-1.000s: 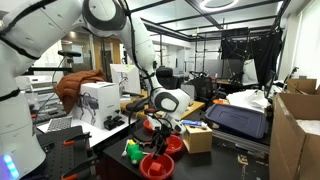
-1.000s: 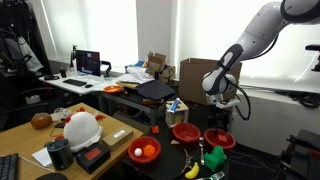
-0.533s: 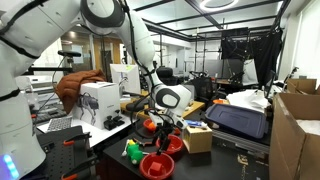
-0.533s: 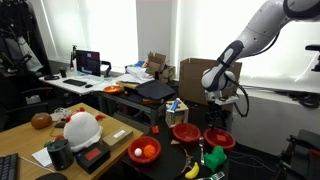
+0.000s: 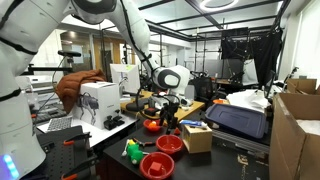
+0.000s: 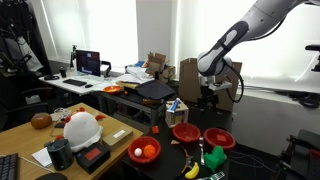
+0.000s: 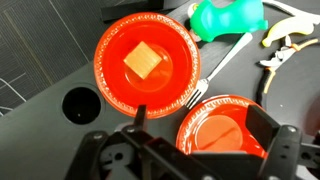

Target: Put the red block in the bowl closest to you

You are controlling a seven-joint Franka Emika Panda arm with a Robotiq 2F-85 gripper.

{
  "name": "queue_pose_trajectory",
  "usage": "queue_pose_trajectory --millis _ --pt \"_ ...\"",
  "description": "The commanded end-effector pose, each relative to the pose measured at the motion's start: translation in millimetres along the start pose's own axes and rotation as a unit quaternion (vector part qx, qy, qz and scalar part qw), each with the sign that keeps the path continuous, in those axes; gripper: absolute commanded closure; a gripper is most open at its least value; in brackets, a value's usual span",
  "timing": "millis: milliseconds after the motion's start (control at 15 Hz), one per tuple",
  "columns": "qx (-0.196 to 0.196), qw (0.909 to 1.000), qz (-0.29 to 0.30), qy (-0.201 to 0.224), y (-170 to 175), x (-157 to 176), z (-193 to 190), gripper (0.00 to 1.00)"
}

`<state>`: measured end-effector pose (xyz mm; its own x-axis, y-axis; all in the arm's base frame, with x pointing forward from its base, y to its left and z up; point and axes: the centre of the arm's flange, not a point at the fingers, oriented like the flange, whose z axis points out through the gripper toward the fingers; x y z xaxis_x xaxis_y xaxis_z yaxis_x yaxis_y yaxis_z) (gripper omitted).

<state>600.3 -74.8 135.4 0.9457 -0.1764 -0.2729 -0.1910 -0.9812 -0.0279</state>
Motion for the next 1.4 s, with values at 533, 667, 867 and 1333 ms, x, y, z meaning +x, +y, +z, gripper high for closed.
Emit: queue_pose_trajectory --millis 533,667,867,1333 --pt "-0.058 0.9887 -0.113 0.08 -88 -1 -102 0.0" --pt "-0.052 0.9884 -0.11 0.091 -93 -6 -118 0.0" --pt "-0.059 0.9855 -0.112 0.113 -100 -14 -140 0.0" --pt "-0.067 0.9769 -0.127 0.158 -116 -29 -189 0.0"
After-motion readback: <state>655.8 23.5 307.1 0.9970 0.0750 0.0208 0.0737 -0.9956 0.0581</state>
